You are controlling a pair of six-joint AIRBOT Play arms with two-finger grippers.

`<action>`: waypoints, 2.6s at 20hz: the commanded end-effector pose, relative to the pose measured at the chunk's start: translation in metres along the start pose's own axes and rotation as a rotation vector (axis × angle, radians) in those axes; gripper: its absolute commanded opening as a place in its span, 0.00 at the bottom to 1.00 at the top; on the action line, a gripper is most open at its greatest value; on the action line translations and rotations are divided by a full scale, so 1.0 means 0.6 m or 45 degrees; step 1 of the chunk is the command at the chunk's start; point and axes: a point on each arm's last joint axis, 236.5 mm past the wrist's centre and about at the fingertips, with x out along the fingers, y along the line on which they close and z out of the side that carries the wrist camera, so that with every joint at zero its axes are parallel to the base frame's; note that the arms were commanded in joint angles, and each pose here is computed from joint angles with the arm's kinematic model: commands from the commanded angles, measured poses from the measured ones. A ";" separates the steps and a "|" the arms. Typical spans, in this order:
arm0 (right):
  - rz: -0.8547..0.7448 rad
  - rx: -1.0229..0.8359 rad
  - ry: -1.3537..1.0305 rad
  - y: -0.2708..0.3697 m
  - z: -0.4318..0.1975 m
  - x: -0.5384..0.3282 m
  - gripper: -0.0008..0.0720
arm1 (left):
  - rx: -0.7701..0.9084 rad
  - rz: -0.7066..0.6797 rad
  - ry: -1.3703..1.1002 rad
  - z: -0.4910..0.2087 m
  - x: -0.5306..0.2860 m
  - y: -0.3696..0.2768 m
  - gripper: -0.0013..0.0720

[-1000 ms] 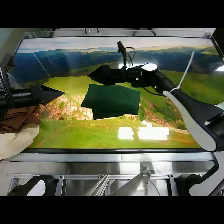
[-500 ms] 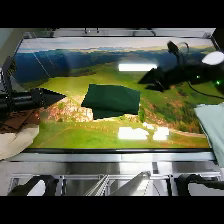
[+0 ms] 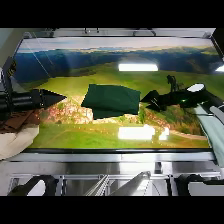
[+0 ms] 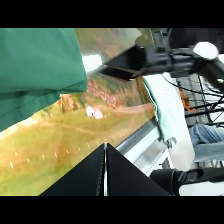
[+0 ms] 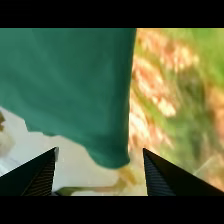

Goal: Fold the shirts.

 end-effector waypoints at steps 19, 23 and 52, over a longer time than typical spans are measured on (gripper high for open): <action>0.528 -0.042 -0.149 0.208 0.090 0.053 0.04 | 0.012 -0.019 0.031 -0.010 -0.001 -0.006 0.05; 0.496 -0.034 -0.536 0.208 0.196 -0.217 0.04 | 0.012 -0.019 0.031 -0.010 -0.001 -0.006 0.05; -1.088 1.342 -0.440 -0.398 -0.299 -0.655 0.93 | 0.108 -0.103 0.182 -0.057 0.059 -0.061 0.05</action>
